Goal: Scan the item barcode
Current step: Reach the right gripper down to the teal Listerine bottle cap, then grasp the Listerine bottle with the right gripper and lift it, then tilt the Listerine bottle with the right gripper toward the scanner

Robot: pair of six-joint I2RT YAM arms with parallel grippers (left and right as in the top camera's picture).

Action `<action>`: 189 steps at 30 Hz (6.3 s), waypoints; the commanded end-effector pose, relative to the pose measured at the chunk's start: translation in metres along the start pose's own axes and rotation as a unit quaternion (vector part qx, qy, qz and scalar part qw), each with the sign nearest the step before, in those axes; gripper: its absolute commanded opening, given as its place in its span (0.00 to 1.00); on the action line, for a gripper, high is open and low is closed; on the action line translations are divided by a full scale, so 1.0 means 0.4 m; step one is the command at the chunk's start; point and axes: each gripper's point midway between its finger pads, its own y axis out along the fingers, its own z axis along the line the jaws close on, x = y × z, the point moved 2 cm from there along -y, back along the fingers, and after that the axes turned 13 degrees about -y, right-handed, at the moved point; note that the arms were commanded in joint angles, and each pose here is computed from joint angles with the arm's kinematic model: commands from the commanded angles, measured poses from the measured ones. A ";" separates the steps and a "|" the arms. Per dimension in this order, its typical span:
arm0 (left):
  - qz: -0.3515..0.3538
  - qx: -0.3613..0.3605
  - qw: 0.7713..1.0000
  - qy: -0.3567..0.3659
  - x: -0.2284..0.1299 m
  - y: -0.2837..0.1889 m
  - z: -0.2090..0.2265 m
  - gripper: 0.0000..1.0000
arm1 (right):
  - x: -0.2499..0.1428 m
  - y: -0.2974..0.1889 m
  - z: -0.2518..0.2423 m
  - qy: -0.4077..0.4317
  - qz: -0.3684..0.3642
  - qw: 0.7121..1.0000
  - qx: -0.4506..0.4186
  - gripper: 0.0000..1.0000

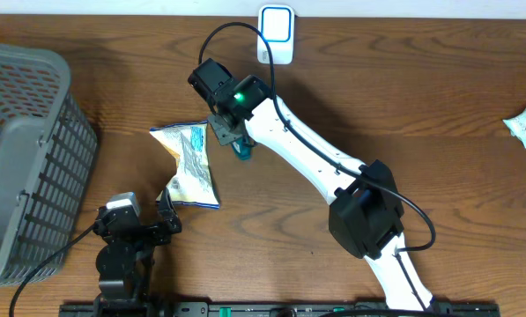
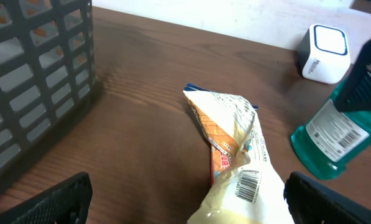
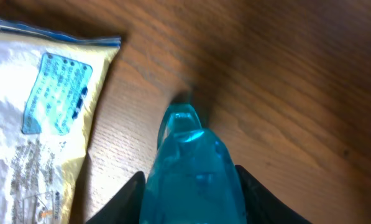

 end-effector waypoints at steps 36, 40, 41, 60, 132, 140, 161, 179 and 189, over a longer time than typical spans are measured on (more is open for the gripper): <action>-0.004 0.002 1.000 -0.006 0.002 0.000 0.003 0.98 | 0.000 -0.315 0.010 -0.189 -0.087 0.956 0.208 0.99; -0.004 0.002 1.000 -0.006 0.002 0.000 0.003 0.98 | 0.041 -0.429 -0.074 0.048 -0.111 0.983 0.136 0.99; -0.004 0.002 1.000 -0.006 0.002 0.000 0.003 0.98 | 0.034 -0.436 -0.086 0.094 -0.106 0.982 0.125 0.99; -0.004 0.002 1.000 -0.006 0.002 0.000 0.003 0.98 | -0.036 -0.202 -0.048 0.166 0.043 0.978 0.123 0.99; -0.004 0.002 1.000 -0.006 0.002 0.000 0.003 0.98 | -0.282 -0.420 -0.156 -0.192 -0.159 0.966 0.065 0.99; -0.004 0.002 1.000 -0.006 0.002 0.000 0.003 0.98 | -0.206 -0.231 -0.099 -0.264 -0.268 0.923 0.077 0.99; -0.004 0.002 1.000 -0.006 0.002 0.000 0.003 0.98 | -0.087 -0.103 -0.011 -0.317 -0.357 0.856 0.198 0.99; -0.004 0.002 1.000 -0.006 0.002 0.000 0.003 0.98 | -0.078 -0.021 0.029 -0.322 -0.335 0.852 0.243 0.81; -0.004 0.002 1.000 -0.006 0.002 0.000 0.003 0.98 | -0.075 -0.037 0.046 -0.309 -0.335 0.850 0.264 0.40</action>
